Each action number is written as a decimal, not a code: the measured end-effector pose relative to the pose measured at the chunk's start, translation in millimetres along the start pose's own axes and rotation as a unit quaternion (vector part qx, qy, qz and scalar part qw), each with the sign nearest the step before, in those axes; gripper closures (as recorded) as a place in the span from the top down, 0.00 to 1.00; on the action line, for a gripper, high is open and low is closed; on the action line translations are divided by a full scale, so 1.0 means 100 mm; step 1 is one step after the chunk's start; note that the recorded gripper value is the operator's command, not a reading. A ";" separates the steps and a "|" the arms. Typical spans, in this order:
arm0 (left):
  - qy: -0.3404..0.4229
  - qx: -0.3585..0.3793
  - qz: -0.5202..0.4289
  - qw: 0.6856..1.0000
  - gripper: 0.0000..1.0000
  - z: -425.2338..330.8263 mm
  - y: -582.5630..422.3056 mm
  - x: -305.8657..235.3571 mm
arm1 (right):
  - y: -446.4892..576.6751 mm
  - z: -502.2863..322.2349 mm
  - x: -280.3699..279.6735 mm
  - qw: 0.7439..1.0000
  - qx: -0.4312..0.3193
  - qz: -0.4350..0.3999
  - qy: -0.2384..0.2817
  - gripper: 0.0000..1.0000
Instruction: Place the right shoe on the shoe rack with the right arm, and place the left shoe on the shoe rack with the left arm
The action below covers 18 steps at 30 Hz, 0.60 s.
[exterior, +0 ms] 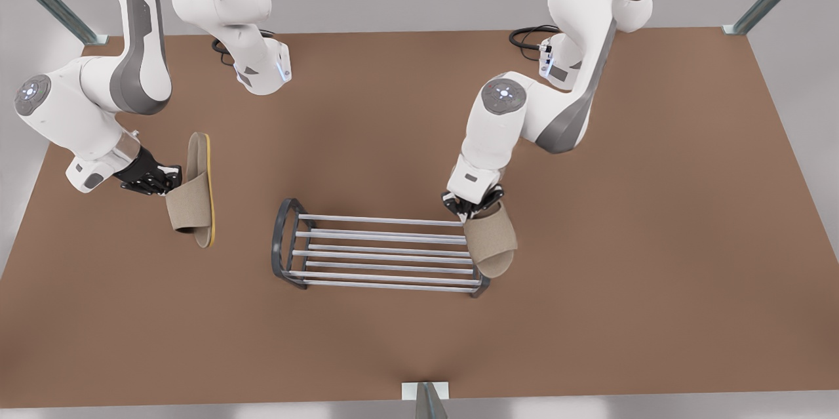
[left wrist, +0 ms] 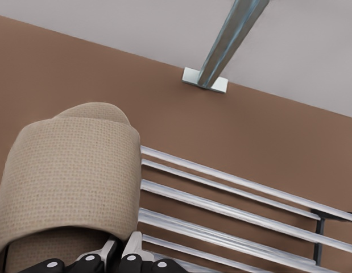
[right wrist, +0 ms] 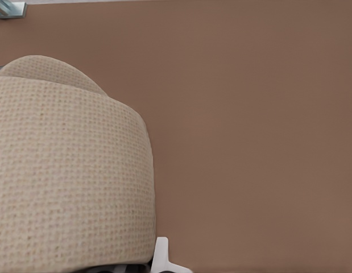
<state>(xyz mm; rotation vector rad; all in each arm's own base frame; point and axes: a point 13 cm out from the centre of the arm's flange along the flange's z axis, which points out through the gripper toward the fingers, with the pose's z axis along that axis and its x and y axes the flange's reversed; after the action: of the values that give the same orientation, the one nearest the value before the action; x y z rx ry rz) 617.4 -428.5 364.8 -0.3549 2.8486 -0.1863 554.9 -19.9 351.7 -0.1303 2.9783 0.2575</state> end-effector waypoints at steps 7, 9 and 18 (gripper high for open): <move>-0.009 0.021 -0.045 0.999 0.21 0.21 -0.55 0.08 | 0.01 0.00 0.01 1.000 -0.001 0.003 0.001 0.21; -0.010 0.037 -0.057 0.998 0.21 0.32 -0.72 0.15 | 0.01 0.00 0.01 1.000 -0.001 0.003 0.002 0.21; -0.031 0.087 -0.119 0.989 1.00 0.83 -0.94 0.05 | 0.52 -0.15 -0.39 1.000 -0.005 -0.025 -0.003 0.21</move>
<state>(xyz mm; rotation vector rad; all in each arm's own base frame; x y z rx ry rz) 656.8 -527.5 299.5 -0.6502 2.6983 -0.4575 586.3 31.5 380.8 -0.2059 2.9640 0.2648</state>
